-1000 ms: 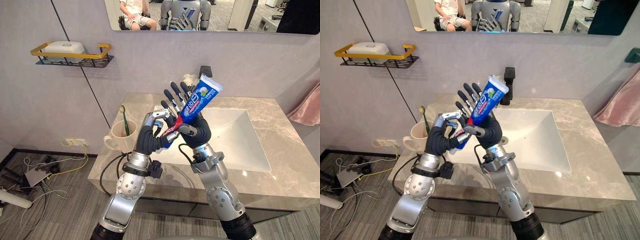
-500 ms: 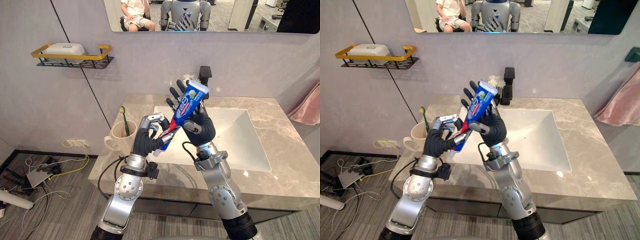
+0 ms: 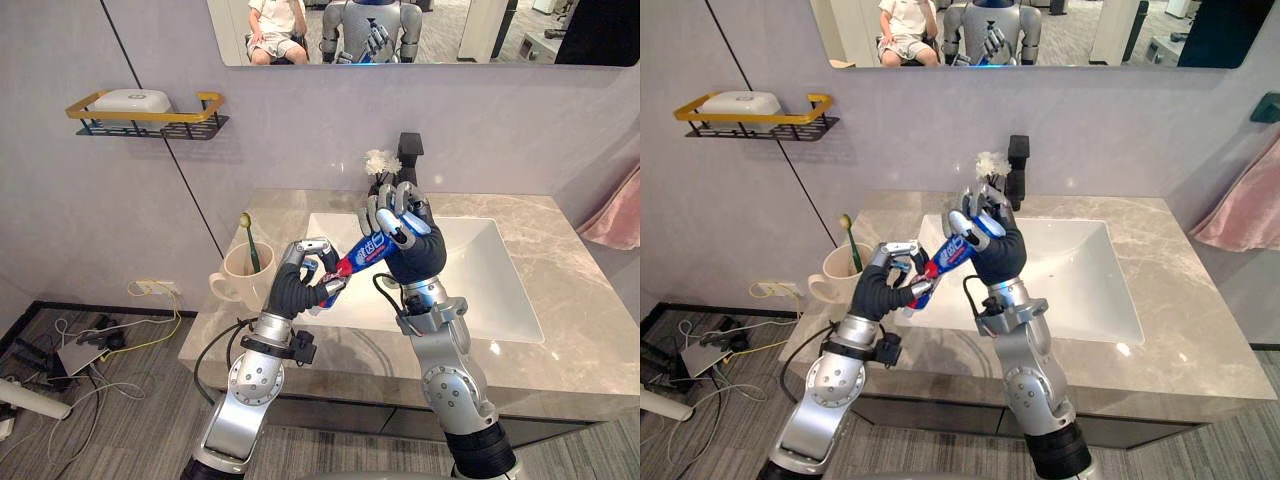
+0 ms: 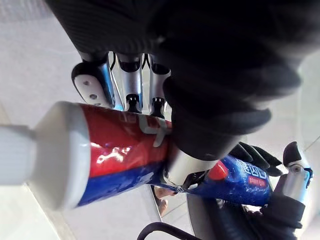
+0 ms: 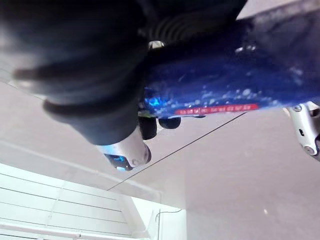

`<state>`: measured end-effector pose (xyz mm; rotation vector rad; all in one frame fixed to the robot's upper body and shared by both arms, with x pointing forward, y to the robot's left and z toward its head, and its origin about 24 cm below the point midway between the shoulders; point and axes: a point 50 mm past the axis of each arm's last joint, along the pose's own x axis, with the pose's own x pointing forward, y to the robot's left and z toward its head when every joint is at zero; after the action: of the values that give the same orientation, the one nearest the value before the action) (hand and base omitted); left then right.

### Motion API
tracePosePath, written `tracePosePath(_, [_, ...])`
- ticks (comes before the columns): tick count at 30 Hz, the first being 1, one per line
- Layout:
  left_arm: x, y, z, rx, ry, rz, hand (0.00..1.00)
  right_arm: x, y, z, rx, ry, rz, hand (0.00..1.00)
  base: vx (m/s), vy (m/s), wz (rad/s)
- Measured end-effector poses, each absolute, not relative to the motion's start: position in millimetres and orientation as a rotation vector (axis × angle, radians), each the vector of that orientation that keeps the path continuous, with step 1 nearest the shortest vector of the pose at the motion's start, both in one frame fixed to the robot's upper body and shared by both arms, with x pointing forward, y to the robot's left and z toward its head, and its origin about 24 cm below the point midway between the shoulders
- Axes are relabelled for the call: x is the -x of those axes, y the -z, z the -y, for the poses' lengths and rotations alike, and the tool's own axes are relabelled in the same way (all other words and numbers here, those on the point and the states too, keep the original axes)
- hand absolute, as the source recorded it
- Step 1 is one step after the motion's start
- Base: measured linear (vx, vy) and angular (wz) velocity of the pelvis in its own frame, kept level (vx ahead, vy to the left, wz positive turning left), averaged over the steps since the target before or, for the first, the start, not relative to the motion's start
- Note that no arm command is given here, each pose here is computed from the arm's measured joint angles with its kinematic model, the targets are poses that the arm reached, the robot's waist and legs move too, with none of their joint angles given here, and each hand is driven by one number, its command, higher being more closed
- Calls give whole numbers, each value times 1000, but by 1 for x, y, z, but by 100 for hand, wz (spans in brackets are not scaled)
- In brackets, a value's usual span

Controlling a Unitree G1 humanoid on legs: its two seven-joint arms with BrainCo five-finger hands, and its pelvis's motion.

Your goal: Organize washtable

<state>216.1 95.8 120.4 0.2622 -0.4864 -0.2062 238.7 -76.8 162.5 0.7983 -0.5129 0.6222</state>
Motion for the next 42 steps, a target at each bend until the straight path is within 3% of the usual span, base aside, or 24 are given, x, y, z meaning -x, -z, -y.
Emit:
tracePosePath(8, [-216, -120, -96, -263, 210, 486, 100, -239, -162, 77, -796, -619, 514, 100, 0, 0, 0])
tracePosePath(9, [-216, -120, -96, -263, 210, 486, 0, -239, -162, 77, -795, -619, 514, 100, 0, 0, 0])
tracePosePath(27, [-212, -144, -106, -233, 113, 582, 0, -238, -159, 81, -802, -590, 517, 100, 0, 0, 0])
tracePosePath(42, [-204, -170, -116, -61, 40, 692, 0, -240, -156, 92, -754, -514, 519, 100, 0, 0, 0])
